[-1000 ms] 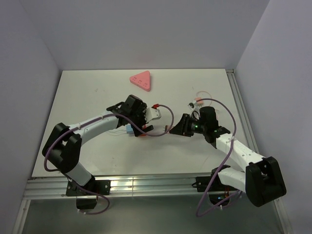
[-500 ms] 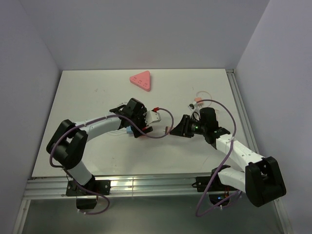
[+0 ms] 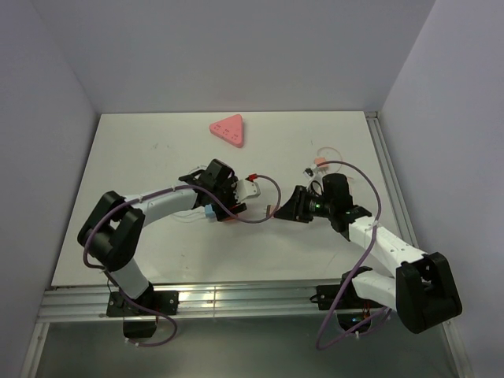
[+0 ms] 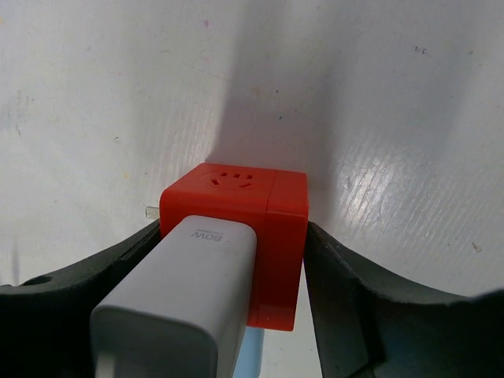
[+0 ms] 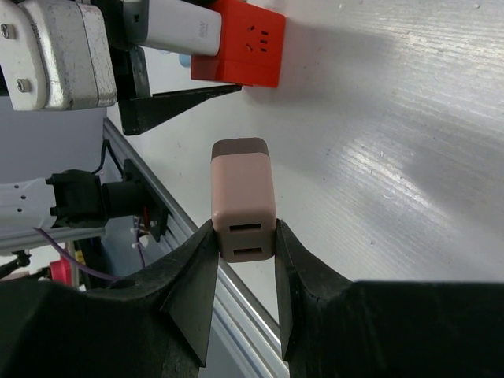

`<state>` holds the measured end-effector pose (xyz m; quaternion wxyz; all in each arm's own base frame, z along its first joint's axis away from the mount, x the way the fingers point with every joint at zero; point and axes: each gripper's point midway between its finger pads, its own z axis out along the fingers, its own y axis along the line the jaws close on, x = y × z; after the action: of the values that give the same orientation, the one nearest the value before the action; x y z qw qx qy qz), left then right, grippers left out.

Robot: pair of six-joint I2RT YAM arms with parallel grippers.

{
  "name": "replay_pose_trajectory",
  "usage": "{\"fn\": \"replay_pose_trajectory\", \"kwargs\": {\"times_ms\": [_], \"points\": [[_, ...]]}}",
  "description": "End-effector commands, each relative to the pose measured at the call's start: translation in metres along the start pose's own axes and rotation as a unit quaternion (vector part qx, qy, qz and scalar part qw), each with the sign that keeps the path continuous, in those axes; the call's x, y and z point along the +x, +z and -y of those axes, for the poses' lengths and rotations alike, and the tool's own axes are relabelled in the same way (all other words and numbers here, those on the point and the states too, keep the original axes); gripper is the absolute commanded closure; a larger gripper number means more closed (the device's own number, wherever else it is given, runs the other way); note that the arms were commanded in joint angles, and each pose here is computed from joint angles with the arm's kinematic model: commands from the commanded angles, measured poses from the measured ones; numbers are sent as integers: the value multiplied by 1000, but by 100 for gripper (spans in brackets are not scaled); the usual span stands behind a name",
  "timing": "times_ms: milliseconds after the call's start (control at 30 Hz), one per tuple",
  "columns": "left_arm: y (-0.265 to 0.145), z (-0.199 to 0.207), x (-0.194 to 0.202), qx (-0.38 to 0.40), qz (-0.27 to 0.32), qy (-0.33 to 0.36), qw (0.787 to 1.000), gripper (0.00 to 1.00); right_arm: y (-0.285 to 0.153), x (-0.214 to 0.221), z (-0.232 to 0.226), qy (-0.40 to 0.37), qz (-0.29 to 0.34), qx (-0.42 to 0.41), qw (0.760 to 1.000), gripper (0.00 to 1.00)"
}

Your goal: Insert the plug

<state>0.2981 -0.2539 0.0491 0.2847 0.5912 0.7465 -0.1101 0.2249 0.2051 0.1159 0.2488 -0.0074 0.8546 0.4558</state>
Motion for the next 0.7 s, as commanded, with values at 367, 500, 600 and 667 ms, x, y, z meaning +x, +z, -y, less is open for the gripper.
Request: {"fn": "replay_pose_trajectory", "kwargs": {"times_ms": [367,500,600,667], "points": [[-97,48,-79,3,246,-13,969,100,-5,28,-55,-31,-80,-89,992,100],[-104,70,-86,19,247,-3,969,100,-21,36,-80,-56,-83,-96,990,100],[-112,90,-92,16,260,23,965,100,-35,33,-95,-66,-70,-91,991,100],[-119,97,-96,6,268,34,963,100,-38,32,-106,-60,-70,-105,990,100]]}}
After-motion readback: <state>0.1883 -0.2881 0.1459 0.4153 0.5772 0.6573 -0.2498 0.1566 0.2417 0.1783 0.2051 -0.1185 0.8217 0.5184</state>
